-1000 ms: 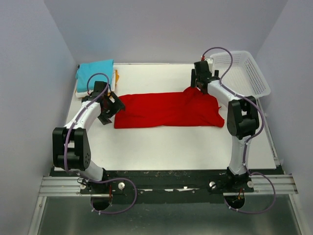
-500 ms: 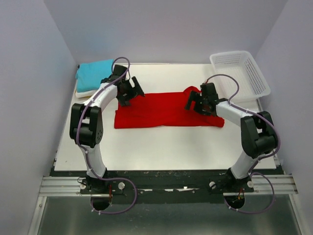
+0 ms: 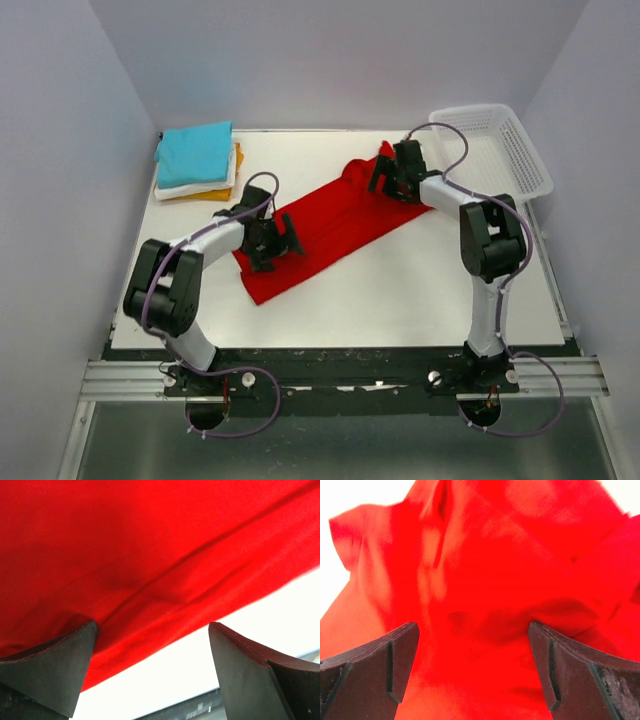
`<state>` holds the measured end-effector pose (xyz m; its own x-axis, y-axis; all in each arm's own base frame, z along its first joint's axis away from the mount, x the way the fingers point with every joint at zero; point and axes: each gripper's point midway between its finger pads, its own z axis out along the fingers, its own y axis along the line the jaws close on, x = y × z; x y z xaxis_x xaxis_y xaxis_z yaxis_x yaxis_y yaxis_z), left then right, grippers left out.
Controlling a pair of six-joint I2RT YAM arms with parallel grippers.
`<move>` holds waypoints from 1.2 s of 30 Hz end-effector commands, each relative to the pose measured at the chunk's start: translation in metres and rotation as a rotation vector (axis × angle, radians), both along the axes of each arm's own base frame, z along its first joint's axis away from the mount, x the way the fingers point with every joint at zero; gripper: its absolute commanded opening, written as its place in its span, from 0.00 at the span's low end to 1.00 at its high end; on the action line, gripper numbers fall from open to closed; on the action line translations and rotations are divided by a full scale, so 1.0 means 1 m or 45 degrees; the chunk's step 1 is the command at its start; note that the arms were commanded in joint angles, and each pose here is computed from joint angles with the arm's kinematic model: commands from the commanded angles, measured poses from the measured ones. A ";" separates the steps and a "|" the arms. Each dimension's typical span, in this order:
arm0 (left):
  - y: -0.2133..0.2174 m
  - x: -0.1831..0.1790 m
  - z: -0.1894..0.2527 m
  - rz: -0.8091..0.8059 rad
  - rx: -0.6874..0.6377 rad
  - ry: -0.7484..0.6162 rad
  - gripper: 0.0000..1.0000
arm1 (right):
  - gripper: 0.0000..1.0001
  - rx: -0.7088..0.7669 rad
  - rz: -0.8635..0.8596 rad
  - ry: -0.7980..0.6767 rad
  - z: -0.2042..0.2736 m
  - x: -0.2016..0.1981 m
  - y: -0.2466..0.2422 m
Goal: Fold and stack the t-shirts
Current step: Rotate the tshirt 90 degrees
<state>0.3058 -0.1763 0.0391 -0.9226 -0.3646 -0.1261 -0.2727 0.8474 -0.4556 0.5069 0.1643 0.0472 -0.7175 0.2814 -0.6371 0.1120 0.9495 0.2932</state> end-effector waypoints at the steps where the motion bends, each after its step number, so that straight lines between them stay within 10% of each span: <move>1: -0.024 -0.105 -0.022 -0.068 -0.139 0.170 0.99 | 1.00 -0.007 0.183 -0.156 0.006 0.056 0.022; 12: -0.157 -0.166 0.049 -0.535 -0.435 -0.067 0.99 | 1.00 0.320 0.465 -0.442 -0.003 0.150 0.105; 19: -0.117 -0.154 0.068 -0.449 -0.153 -0.241 0.99 | 1.00 0.310 0.544 -0.642 0.079 0.159 0.114; 25: -0.053 -0.116 0.044 -0.223 0.042 -0.261 0.99 | 1.00 0.225 0.496 -0.628 0.124 0.117 0.103; 36: -0.056 -0.110 -0.003 -0.264 -0.127 -0.113 0.99 | 1.00 0.202 0.453 -0.315 0.086 -0.066 0.122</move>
